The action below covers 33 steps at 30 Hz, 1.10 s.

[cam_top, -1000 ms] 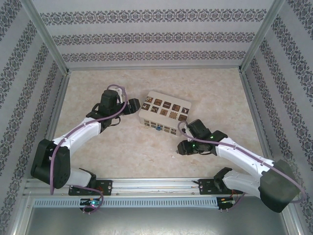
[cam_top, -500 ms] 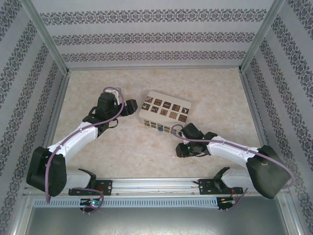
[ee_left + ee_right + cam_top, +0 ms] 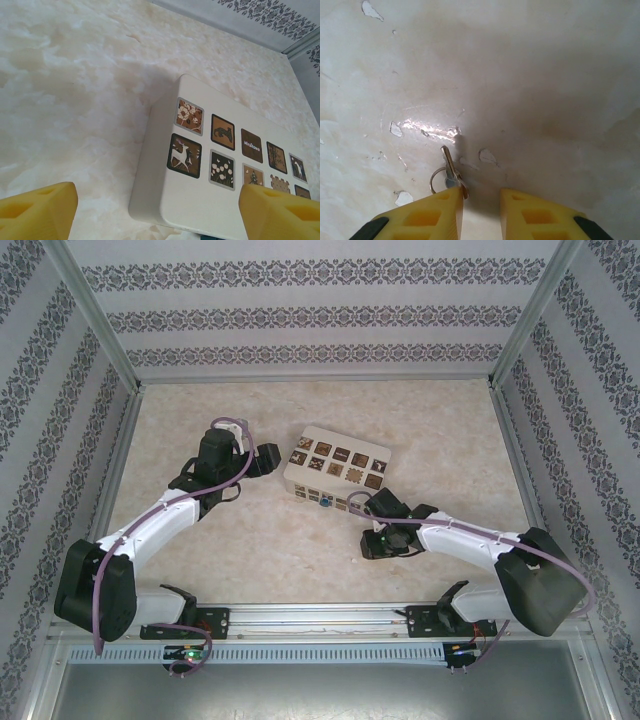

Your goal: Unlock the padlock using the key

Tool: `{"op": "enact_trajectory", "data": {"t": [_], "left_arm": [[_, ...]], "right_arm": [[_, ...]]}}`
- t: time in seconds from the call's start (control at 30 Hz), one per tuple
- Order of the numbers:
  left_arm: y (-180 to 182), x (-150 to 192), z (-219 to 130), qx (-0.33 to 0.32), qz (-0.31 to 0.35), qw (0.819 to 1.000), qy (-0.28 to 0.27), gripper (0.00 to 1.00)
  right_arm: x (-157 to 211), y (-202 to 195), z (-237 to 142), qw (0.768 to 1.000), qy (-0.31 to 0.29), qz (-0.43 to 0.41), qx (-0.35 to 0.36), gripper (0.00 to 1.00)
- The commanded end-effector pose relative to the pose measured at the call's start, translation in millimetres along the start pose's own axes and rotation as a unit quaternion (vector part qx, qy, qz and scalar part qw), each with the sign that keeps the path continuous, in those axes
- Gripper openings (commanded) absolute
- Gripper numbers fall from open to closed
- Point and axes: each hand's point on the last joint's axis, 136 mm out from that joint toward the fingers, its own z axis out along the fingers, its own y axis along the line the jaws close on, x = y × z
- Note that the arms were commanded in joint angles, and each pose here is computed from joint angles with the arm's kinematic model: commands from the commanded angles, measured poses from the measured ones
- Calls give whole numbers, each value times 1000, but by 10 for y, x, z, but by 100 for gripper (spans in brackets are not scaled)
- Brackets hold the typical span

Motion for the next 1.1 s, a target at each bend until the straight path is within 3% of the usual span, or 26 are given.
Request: {"op": "enact_trajectory", "data": {"t": [0.0, 0.8, 1.07], "left_arm": [[54, -88, -37, -11, 3, 1000, -11, 84], [91, -116, -28, -19, -2, 1000, -14, 85], [111, -106, -21, -22, -3, 1000, -14, 85]], "right_arm": [[-267, 196, -111, 998, -57, -8, -29, 26], [-121, 140, 72, 1000, -12, 3, -18, 24], [-171, 68, -58, 999, -43, -9, 2, 26]]}}
